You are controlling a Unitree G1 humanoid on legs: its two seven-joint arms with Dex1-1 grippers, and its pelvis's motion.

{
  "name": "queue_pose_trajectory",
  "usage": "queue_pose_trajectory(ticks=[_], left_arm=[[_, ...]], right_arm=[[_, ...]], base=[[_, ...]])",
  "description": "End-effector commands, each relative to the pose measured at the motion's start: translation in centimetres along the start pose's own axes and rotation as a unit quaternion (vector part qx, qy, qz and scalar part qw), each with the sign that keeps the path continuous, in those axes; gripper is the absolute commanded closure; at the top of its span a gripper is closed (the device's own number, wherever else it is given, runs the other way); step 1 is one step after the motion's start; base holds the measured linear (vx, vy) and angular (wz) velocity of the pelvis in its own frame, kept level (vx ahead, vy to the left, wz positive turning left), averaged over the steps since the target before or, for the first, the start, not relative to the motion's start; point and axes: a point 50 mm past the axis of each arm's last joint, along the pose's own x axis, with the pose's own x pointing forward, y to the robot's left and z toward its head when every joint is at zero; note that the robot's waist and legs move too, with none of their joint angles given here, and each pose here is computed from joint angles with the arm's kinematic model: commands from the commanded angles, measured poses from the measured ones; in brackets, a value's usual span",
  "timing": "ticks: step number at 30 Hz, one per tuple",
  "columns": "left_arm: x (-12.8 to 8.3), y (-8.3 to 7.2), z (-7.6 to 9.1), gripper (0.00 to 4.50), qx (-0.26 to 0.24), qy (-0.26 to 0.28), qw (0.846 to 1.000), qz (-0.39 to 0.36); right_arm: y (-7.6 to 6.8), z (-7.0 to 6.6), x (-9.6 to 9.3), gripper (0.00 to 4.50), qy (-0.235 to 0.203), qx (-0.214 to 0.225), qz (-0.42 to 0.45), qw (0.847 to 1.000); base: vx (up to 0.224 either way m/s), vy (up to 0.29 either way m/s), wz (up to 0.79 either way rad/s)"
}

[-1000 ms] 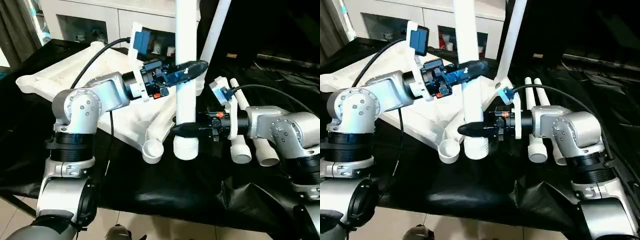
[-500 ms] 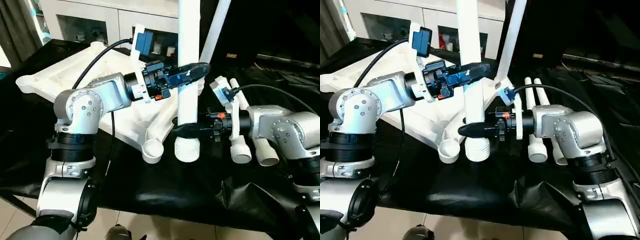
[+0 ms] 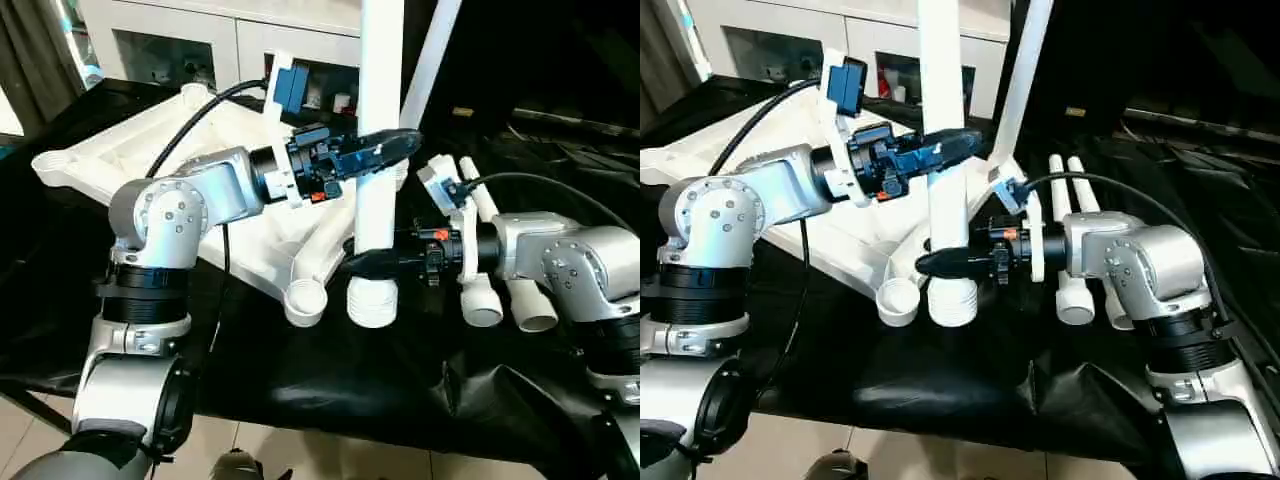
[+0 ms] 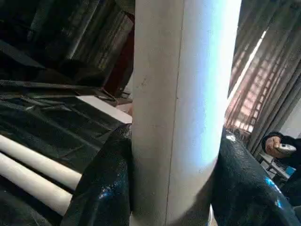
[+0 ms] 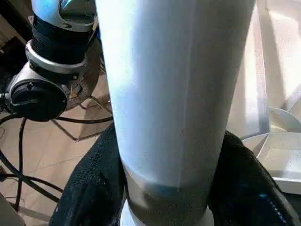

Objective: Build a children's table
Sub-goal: Pick table leg

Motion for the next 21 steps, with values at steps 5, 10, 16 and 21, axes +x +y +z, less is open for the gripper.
queue_pose_trajectory(ticks=[5,10,16,21], left_arm=[[0.8,-0.6,0.5,2.66,0.017,-0.003,1.0,-0.025],[0.9,-0.6,1.0,1.96,-0.009,-0.039,0.999,-0.029],[0.5,0.1,3.1,1.52,-0.005,-0.199,0.98,-0.002],[-1.2,1.4,4.1,1.52,-0.088,-0.329,0.94,0.016]], right_arm=[[-0.1,-0.4,-0.4,2.59,0.009,0.0,-0.016,1.0],[-0.2,-0.4,-0.4,2.59,0.001,0.001,-0.022,1.0],[-0.1,-0.2,-0.4,2.59,-0.045,0.012,-0.021,0.999],[0.3,-0.2,-0.4,2.59,-0.087,0.02,-0.018,0.996]], base=[[0.0,0.0,0.0],[0.0,0.0,0.0],[0.0,0.0,0.0],[0.0,0.0,0.0]])
